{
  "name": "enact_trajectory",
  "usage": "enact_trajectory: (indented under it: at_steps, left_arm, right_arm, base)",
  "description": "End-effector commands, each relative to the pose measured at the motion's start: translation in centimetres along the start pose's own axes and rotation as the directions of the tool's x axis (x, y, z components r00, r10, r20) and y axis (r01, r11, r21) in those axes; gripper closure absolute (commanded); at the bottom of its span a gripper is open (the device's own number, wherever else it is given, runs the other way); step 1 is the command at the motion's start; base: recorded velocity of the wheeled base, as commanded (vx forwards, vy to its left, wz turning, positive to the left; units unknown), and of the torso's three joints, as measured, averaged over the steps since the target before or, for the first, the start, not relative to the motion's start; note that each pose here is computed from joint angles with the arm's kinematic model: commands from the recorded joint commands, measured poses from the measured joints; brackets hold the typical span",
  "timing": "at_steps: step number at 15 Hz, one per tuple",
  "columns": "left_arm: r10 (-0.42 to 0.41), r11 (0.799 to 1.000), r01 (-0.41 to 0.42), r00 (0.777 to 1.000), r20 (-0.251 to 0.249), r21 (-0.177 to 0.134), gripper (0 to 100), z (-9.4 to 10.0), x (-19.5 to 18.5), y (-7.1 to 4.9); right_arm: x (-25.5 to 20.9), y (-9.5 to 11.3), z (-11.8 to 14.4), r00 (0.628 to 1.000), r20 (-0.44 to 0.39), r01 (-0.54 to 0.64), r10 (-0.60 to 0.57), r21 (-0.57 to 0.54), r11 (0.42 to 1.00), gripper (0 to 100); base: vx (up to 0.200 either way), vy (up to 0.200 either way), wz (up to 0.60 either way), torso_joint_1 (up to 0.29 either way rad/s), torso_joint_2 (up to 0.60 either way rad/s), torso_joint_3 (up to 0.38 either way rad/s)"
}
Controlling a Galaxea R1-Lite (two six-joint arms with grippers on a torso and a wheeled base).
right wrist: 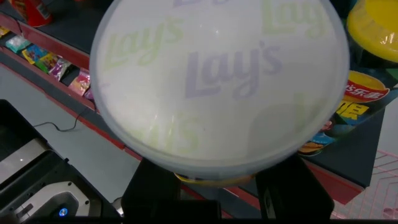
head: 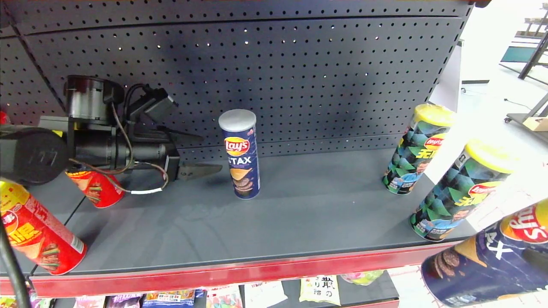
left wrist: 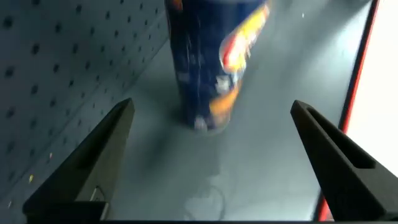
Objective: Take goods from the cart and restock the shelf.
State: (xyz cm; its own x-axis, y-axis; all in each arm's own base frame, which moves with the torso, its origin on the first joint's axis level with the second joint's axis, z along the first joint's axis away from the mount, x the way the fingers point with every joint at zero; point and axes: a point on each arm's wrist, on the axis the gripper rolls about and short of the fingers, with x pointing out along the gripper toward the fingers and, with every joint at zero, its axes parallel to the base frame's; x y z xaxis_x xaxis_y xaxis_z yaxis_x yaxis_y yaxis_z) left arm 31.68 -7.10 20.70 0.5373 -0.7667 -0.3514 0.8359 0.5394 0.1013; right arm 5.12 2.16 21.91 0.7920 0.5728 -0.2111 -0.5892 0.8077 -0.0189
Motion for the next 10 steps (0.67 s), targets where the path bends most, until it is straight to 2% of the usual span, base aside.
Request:
enact_trajectory:
  at_steps: [1, 3, 5, 7, 10]
  left_arm:
    - [-0.025, 1.0, 0.025, 1.0, 0.001, -0.013, 0, 0.1, 1.8, 0.5]
    - [-0.037, 0.999, 0.038, 0.999, 0.015, -0.03, 0, 0.6, 2.3, 0.7]
    - [-0.022, 1.0, 0.022, 0.998, 0.057, 0.004, 0, 0.9, 3.3, 1.7]
    - [-0.021, 1.0, 0.021, 0.997, 0.068, 0.006, 0, 1.1, 3.7, 2.1]
    - [-0.053, 0.998, 0.054, 0.995, 0.087, -0.011, 0, 1.5, 4.4, 2.3]
  right_arm:
    - [-0.1, 0.0, -0.1, 1.0, 0.003, 0.0, 0.0, -0.002, 1.0, 100]
    - [-0.1, 0.0, 0.1, 1.0, 0.006, 0.0, 0.0, -0.003, 1.0, 100]
    - [-0.2, 0.0, 0.1, 1.0, 0.009, 0.002, -0.002, -0.004, 1.0, 100]
    - [-0.1, 0.0, 0.1, 1.0, 0.007, 0.005, -0.005, -0.003, 1.0, 100]
    - [-0.1, 0.0, 0.1, 1.0, 0.004, 0.004, -0.004, -0.002, 1.0, 100]
  base:
    - [0.0, 0.0, 0.0, 0.0, 0.0, 0.0]
    - [0.0, 0.0, 0.0, 0.0, 0.0, 0.0]
    - [0.0, 0.0, 0.0, 0.0, 0.0, 0.0]
    - [0.0, 0.0, 0.0, 0.0, 0.0, 0.0]
    - [0.0, 0.0, 0.0, 0.0, 0.0, 0.0]
